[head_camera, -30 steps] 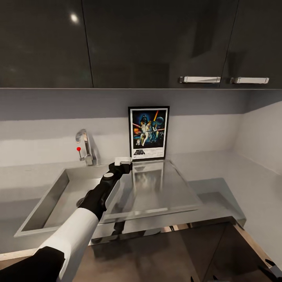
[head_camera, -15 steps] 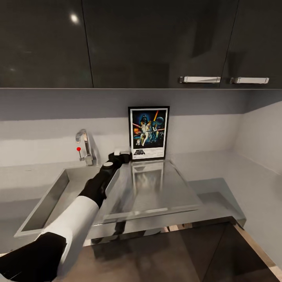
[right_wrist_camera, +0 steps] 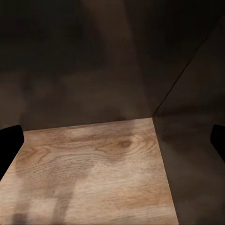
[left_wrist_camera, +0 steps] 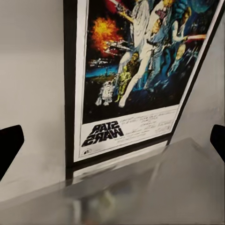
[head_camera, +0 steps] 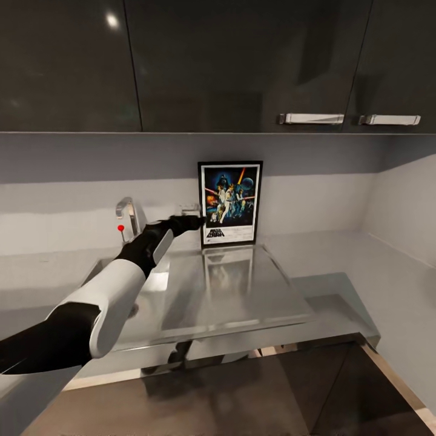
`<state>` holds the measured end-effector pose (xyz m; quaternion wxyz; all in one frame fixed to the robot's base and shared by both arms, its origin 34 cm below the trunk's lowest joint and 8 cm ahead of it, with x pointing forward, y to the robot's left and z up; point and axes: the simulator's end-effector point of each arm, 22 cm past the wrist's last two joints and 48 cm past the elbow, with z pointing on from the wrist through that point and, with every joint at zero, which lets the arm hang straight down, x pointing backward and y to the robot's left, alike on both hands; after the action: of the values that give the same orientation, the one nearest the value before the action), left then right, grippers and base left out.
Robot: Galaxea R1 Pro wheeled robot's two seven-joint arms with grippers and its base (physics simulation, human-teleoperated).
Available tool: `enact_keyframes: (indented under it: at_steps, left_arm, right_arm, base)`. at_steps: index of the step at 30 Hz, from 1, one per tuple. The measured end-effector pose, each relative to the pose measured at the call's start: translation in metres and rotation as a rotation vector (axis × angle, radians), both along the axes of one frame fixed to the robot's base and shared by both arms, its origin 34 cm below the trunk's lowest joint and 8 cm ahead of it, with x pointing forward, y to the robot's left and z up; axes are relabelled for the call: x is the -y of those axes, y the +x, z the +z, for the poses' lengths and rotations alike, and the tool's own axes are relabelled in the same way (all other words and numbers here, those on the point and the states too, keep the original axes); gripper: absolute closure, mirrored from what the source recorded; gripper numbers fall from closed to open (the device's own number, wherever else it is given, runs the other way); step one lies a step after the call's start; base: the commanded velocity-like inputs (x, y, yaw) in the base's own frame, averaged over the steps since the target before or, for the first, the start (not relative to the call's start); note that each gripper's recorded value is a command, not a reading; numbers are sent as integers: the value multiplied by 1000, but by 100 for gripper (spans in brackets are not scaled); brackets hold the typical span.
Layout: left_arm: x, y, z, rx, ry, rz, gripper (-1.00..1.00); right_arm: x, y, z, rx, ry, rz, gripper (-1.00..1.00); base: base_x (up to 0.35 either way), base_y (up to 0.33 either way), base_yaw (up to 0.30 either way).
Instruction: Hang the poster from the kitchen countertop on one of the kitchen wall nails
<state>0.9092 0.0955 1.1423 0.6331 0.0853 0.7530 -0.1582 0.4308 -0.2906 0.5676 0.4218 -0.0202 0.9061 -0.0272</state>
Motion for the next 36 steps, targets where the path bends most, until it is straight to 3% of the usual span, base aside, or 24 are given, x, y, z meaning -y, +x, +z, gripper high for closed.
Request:
enact_keyframes:
  at_steps: [3, 7, 16, 36]
  left_arm:
    - [7, -3, 0, 5, -12, -64, -100]
    - [6, -2, -1, 6, -21, -85, -100]
    - [-18, 6, -10, 3, -15, -63, -100]
    - [-19, 15, -34, -28, -16, -59, -100]
  right_arm:
    - [0, -1, -1, -5, 0, 0, -100]
    - [0, -4, -4, -12, -1, 1, -100]
    - [0, -9, -8, -29, 0, 1, -100]
    - [-1, -19, -17, -64, 0, 2, -100]
  base:
    - [0, 0, 0]
    - [0, 0, 0]
    - [0, 0, 0]
    - [0, 0, 0]
